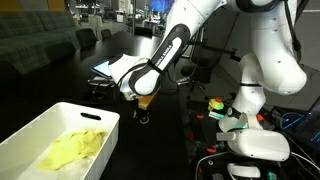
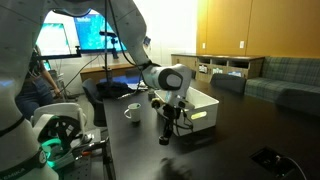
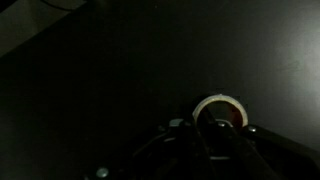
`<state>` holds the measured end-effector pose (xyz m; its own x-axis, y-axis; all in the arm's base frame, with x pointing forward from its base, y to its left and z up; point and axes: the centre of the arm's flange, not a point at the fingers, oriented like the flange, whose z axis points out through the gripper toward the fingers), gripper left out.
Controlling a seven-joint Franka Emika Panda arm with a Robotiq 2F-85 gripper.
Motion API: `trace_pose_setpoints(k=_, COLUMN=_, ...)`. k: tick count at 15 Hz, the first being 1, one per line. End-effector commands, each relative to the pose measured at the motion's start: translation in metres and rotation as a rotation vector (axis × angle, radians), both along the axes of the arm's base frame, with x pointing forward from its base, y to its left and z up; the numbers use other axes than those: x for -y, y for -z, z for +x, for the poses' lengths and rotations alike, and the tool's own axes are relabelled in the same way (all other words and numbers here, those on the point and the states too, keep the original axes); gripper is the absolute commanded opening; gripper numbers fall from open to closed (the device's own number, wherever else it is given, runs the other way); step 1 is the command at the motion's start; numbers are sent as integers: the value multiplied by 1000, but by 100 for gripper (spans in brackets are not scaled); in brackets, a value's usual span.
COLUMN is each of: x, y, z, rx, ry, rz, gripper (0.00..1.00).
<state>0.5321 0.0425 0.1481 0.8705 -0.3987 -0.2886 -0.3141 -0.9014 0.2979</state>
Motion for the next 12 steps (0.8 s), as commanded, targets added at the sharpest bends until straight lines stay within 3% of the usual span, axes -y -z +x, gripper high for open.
trace_pose_setpoints(k=1, x=-55, y=-20, z=-5, rx=1, ry=-143, rz=-29, gripper=12)
trace_pose_setpoints(k=4, x=-97, y=-27, z=-7, rx=24, ry=-244, rz=-32, gripper=12)
trace_pose_setpoints(k=12, x=-163, y=-57, z=-14, rx=66, ry=-422, rz=-69, gripper=12)
